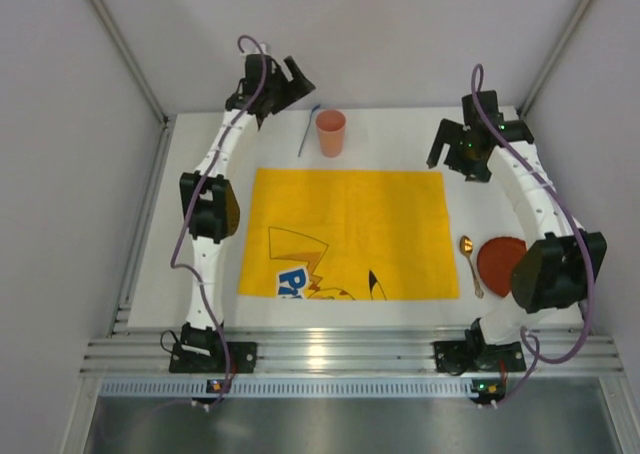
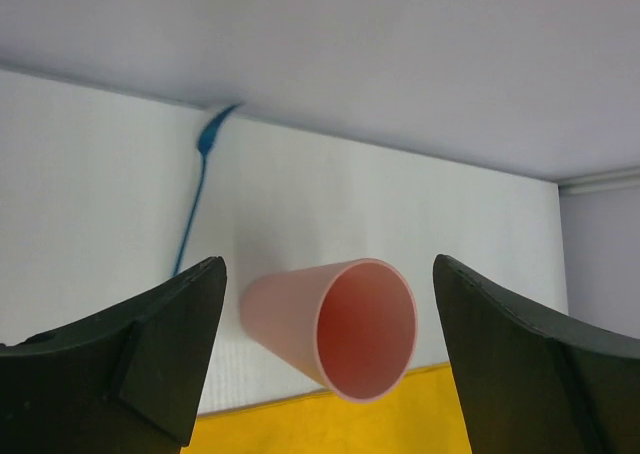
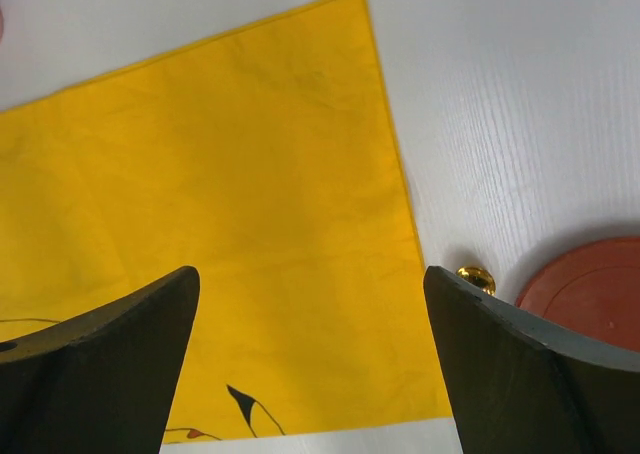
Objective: Set the dinner table for one person
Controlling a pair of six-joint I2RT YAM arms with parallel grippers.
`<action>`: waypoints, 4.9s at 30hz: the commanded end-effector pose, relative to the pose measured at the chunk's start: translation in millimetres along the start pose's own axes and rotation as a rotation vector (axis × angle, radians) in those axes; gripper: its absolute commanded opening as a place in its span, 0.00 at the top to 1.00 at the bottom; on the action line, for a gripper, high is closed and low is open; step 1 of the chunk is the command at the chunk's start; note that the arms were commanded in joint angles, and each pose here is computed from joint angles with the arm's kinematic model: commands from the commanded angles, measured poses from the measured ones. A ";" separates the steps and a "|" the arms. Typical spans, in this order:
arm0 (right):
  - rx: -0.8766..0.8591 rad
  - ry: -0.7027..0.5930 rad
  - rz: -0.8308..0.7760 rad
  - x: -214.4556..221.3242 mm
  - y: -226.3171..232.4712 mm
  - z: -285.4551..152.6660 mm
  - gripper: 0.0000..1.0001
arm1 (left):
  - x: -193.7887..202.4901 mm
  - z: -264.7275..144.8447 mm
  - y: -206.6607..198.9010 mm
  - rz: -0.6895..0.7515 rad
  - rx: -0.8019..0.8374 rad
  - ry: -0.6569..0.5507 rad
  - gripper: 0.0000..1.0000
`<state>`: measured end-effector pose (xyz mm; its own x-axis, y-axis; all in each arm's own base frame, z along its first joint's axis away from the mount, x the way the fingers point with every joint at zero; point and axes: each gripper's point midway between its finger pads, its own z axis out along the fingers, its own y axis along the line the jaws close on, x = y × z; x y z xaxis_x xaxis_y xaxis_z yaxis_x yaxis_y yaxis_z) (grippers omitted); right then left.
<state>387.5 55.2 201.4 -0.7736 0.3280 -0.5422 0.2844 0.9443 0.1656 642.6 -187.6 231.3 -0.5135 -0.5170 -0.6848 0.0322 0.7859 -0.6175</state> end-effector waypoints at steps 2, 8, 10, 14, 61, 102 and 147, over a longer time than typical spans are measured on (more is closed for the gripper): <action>-0.023 0.082 -0.024 38.7 -2.5 -1.1 0.06 | 55.8 32.3 -31.9 -0.018 0.132 0.097 0.11; 0.040 0.095 -0.044 56.8 -23.2 -6.4 0.06 | 89.9 42.9 -23.4 0.062 0.062 0.142 0.20; 0.049 0.095 -0.046 59.8 -26.4 -6.9 0.05 | 92.2 40.4 -14.9 0.074 0.018 0.147 0.26; 0.048 0.096 -0.048 61.1 -27.0 -7.8 0.06 | 93.3 36.1 -5.0 0.110 -0.026 0.152 0.72; 0.006 -0.112 -0.197 -24.6 53.2 -12.3 1.00 | 137.8 -278.6 -133.3 0.550 -0.180 0.077 0.01; -0.029 -0.122 0.005 -4.5 50.4 -12.4 0.06 | 59.3 -130.1 -25.3 0.490 -0.229 0.092 0.01; 0.058 -0.028 -0.078 20.4 5.8 -60.6 0.06 | 104.5 36.7 116.8 0.408 -0.388 0.163 1.00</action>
<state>332.1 72.6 222.4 -0.8128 0.2547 -0.5240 0.2688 0.9619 0.0506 629.8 -184.7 37.5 -0.6623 0.0252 -0.7488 0.0398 0.9992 -0.0016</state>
